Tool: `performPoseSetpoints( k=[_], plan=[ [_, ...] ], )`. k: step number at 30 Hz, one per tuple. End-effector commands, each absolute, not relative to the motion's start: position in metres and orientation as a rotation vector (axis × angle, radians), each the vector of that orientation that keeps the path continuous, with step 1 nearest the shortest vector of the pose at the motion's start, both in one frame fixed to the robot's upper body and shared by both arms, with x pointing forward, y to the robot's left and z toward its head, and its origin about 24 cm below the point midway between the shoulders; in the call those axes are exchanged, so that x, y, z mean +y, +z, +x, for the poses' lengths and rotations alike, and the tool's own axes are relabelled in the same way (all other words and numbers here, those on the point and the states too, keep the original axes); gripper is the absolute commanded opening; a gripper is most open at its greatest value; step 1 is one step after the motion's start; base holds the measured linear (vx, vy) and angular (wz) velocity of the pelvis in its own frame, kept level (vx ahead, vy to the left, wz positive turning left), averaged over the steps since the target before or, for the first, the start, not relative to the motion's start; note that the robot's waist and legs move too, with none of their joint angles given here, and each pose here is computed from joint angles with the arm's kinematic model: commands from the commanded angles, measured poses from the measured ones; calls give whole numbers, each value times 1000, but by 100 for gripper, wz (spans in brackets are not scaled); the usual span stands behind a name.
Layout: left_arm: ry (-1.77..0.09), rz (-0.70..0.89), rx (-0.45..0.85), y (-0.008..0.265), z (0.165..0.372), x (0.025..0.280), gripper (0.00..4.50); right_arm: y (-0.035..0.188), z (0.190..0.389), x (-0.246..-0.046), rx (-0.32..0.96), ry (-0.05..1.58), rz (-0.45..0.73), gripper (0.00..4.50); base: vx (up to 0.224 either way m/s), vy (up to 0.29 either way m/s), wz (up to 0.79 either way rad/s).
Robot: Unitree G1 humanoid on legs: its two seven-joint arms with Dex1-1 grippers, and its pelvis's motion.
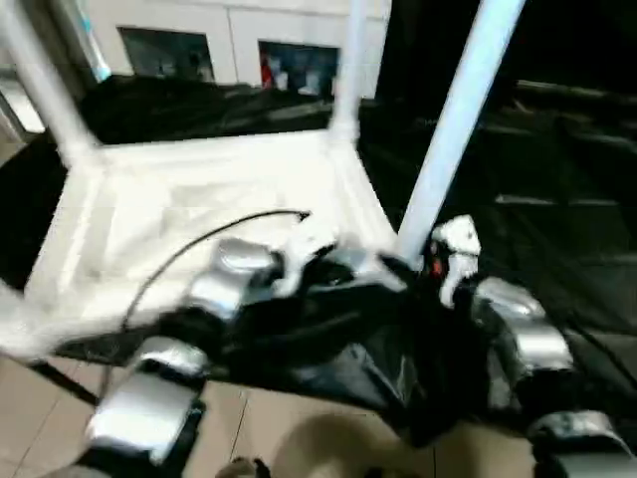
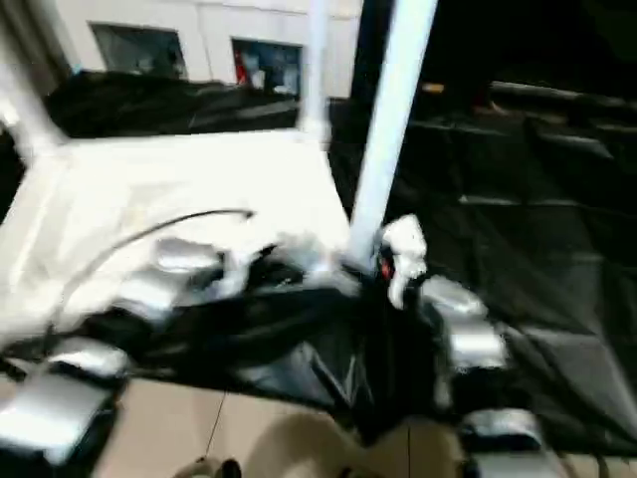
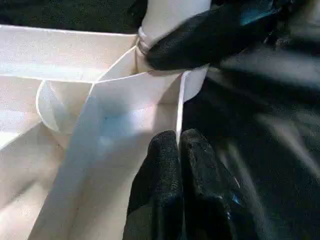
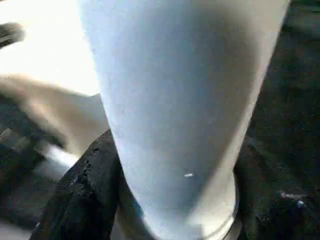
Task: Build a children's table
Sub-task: Rotate leg to tighten
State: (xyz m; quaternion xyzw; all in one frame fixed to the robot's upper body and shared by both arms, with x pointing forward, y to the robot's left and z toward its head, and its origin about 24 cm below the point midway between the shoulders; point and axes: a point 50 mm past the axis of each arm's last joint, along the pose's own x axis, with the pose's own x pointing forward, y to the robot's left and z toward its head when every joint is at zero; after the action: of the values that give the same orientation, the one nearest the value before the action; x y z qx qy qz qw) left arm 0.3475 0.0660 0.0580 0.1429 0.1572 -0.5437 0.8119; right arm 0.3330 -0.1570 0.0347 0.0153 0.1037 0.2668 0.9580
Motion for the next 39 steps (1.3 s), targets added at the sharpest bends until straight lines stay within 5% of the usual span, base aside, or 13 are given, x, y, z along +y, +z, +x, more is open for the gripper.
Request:
performPoseSetpoints(
  k=[1,6,7,12,22,30,39],
  plan=[
    [-1141,228,292,60,345,39,0,6,321,-128,347,579,69,267,0,0,0],
    [-1208,236,276,61,338,22,0,13,322,-99,298,674,56,267,0,0,0],
    [-1219,242,274,60,338,22,0,15,321,-96,287,697,52,323,0,0,0],
    [-1267,292,290,58,339,40,0,25,321,-104,245,805,62,365,0,0,0],
    [-1493,378,359,61,331,96,0,45,298,-146,310,1231,-37,365,11,-3,0],
    [-1558,340,373,69,329,113,0,46,299,-152,320,1271,-96,365,14,-2,-1],
    [-1573,319,367,70,328,115,0,45,295,-151,323,1320,-90,281,0,0,0]
  ],
)
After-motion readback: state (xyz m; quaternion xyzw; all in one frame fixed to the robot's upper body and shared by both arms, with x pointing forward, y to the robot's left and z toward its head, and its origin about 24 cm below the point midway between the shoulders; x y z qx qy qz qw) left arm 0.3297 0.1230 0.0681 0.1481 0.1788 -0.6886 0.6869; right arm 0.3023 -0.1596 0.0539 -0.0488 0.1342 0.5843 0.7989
